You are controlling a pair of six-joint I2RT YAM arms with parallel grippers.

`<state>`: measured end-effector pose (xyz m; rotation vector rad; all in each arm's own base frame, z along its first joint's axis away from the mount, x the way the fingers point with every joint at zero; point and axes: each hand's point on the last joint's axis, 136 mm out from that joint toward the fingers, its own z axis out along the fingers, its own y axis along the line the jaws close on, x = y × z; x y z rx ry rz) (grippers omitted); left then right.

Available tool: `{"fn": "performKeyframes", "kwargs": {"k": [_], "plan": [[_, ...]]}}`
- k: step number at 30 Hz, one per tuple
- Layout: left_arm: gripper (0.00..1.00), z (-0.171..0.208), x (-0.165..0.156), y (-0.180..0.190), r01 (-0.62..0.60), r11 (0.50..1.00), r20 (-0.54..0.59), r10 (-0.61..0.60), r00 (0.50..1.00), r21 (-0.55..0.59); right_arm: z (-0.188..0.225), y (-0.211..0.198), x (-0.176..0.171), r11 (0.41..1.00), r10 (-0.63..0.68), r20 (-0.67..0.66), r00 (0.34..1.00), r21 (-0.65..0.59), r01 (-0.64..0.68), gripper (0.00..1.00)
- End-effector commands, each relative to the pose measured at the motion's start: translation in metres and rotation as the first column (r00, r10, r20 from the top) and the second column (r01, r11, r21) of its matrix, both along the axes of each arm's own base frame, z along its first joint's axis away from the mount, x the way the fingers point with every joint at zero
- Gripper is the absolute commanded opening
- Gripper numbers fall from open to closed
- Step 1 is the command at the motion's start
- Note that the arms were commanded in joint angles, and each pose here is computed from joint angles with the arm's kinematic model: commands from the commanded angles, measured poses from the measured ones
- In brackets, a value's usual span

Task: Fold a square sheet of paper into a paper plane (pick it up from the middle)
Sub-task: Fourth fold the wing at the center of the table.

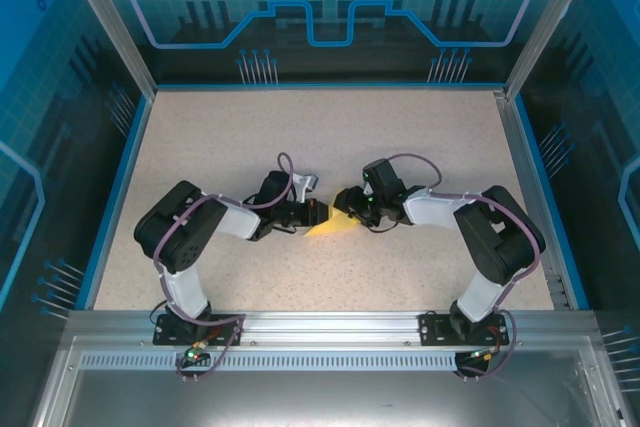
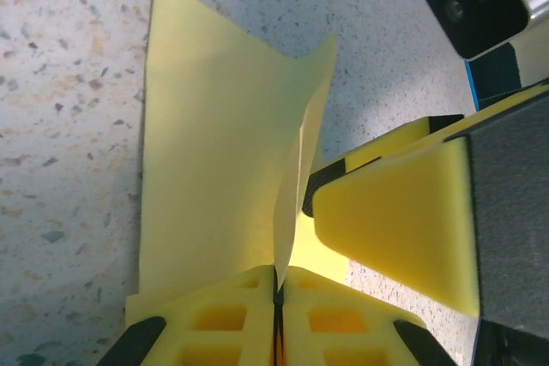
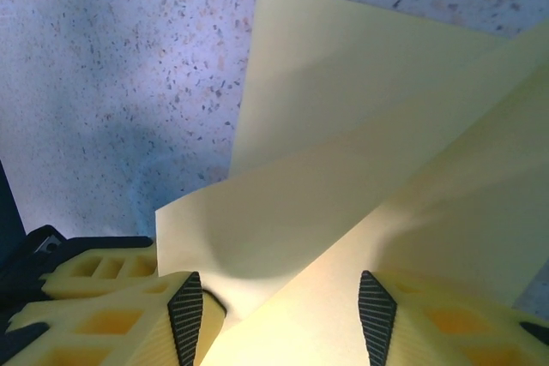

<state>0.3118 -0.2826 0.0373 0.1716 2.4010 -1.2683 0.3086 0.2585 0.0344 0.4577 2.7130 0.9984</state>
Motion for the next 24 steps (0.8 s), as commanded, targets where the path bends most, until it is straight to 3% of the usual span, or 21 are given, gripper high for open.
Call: {"fn": "performKeyframes", "kwargs": {"k": [1,7,16,24], "plan": [[0.12,0.000,-0.001,-0.004,0.029,0.999,-0.056,-0.030,0.998,-0.030,-0.016,-0.012,-0.006,0.999,-0.015,-0.052,0.999,-0.047,0.012,0.52],[0.12,-0.002,0.000,-0.004,0.029,0.999,-0.089,-0.032,0.996,-0.030,-0.025,-0.021,-0.009,0.994,-0.046,-0.091,0.995,-0.102,0.036,0.50],[0.11,-0.005,0.003,0.001,-0.010,0.999,-0.133,0.006,0.991,-0.033,0.014,-0.009,0.005,0.999,-0.024,0.023,0.999,-0.026,0.025,0.52],[0.11,-0.012,0.003,0.001,-0.017,1.000,-0.178,0.012,0.984,-0.026,0.016,-0.012,0.007,0.998,-0.060,0.014,0.998,-0.035,0.060,0.53]]}}
